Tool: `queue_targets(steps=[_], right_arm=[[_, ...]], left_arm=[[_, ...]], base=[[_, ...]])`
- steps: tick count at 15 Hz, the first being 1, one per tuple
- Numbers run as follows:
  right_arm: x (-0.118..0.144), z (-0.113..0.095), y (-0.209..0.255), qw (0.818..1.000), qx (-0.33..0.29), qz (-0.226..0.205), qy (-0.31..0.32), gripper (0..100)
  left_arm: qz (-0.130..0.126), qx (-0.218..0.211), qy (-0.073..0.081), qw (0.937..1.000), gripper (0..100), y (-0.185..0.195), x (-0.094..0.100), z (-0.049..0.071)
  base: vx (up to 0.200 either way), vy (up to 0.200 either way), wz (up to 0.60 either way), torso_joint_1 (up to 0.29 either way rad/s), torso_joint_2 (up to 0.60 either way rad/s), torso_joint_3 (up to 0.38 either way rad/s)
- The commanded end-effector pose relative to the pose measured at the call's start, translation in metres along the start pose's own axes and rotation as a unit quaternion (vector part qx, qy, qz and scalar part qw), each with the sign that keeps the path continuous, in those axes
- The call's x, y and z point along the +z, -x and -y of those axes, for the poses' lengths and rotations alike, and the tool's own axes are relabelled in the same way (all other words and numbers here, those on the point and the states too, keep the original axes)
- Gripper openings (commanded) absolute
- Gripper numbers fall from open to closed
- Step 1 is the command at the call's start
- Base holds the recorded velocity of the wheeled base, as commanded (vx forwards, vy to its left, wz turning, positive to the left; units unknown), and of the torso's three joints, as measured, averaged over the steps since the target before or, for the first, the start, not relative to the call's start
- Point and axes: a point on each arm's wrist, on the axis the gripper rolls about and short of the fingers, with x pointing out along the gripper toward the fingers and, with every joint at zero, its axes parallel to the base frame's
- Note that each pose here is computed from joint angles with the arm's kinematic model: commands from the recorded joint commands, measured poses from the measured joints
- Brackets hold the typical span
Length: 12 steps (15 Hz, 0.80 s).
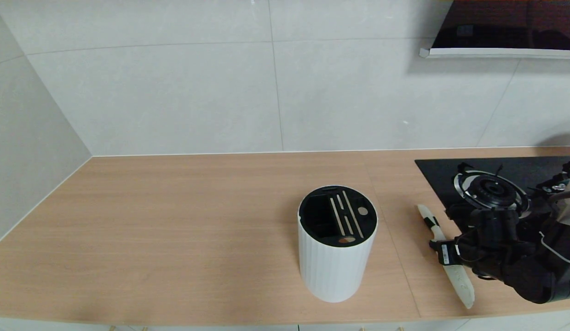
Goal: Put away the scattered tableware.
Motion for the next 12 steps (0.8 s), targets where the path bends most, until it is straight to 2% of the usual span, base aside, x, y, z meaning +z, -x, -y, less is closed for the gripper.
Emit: queue_targets(steps=[1, 6, 9, 12], right_arm=[[-0.004, 0.001, -0.002, 1.000, -0.002, -0.009, 0.000, 0], [-0.002, 0.001, -0.002, 1.000, -0.003, 0.001, -0.001, 0], [0.009, 0.004, 0.004, 0.999, -0.008, 0.034, -0.005, 0], [0.034, 0.007, 0.032, 0.996, -0.010, 0.089, -0.009, 0]], left_arm=[[0.000, 0.000, 0.000, 1.0000, 100, 0.000, 0.000, 0.000], [0.000, 0.000, 0.000, 1.0000, 100, 0.000, 0.000, 0.000], [0.000, 0.000, 0.000, 1.0000, 100, 0.000, 0.000, 0.000], [0.000, 0.000, -0.002, 1.0000, 100, 0.000, 0.000, 0.000]], base=[[0.000, 0.000, 0.00, 0.000, 0.00, 0.000], [0.000, 0.000, 0.00, 0.000, 0.00, 0.000], [0.000, 0.000, 0.00, 0.000, 0.00, 0.000], [0.000, 0.000, 0.00, 0.000, 0.00, 0.000]])
